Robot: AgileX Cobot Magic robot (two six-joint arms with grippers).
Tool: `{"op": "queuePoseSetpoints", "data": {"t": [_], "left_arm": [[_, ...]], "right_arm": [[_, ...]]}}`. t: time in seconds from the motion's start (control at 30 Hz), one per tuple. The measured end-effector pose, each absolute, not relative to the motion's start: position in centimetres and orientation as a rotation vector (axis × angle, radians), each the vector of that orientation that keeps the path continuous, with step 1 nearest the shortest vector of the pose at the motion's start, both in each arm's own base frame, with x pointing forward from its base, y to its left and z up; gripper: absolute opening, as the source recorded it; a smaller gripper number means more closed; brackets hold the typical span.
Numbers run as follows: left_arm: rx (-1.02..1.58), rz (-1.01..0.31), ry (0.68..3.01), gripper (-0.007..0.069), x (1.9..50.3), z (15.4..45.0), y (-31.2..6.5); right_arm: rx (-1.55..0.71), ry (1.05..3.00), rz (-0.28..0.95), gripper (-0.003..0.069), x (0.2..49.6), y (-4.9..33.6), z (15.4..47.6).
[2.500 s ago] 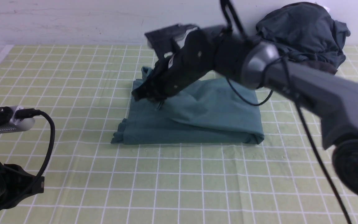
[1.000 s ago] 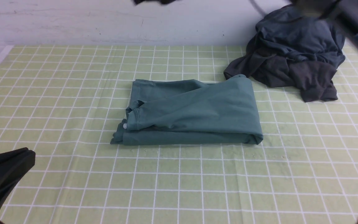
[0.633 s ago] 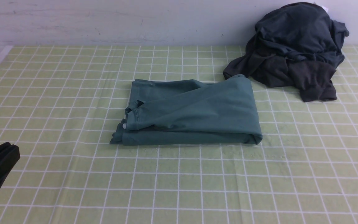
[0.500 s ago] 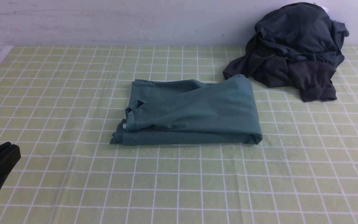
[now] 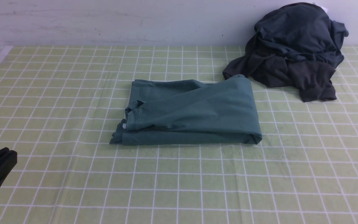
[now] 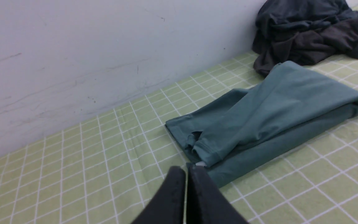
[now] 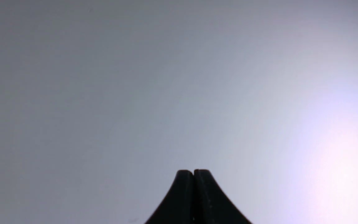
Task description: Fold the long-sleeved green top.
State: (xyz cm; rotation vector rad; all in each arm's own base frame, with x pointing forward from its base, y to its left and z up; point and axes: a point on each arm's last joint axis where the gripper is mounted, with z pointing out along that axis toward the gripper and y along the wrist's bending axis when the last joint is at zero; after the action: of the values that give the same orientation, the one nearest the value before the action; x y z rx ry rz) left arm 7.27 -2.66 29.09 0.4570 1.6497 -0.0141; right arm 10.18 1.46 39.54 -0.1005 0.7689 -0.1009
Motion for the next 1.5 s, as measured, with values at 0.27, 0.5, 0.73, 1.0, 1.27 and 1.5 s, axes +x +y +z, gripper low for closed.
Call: {"op": "queuePoseSetpoints", "data": {"t": [0.27, 0.5, 0.73, 1.0, 1.27, 1.5], "left_arm": [[0.232, 0.01, 1.636, -0.0001, 8.1, 27.4, -1.3], [0.239, -0.023, 1.527, -0.0001, 7.2, 28.1, -1.6], [0.382, -0.06, 1.371, -0.0001, 5.0, 28.9, -2.4], [0.471, -0.179, 1.2, -0.0001, 2.2, 29.4, -2.6], [0.48, -0.194, 1.195, -0.0001, 2.2, 29.4, -2.7], [0.425, -0.286, 1.199, -0.0001, 2.1, 29.6, -2.7]], "right_arm": [[-0.1, 0.778, -0.083, -0.0014, 10.6, 1.6, 40.3], [-0.093, 0.776, -0.066, -0.0014, 10.7, 1.6, 40.3], [-0.092, 0.776, -0.064, -0.0014, 10.7, 1.6, 40.3], [-0.091, 0.776, -0.062, -0.0014, 10.7, 1.6, 40.3], [-0.093, 0.779, -0.058, -0.0014, 9.7, 1.4, 39.9], [-0.072, 0.699, -0.053, -0.0014, 5.6, 0.4, 37.7]]}}
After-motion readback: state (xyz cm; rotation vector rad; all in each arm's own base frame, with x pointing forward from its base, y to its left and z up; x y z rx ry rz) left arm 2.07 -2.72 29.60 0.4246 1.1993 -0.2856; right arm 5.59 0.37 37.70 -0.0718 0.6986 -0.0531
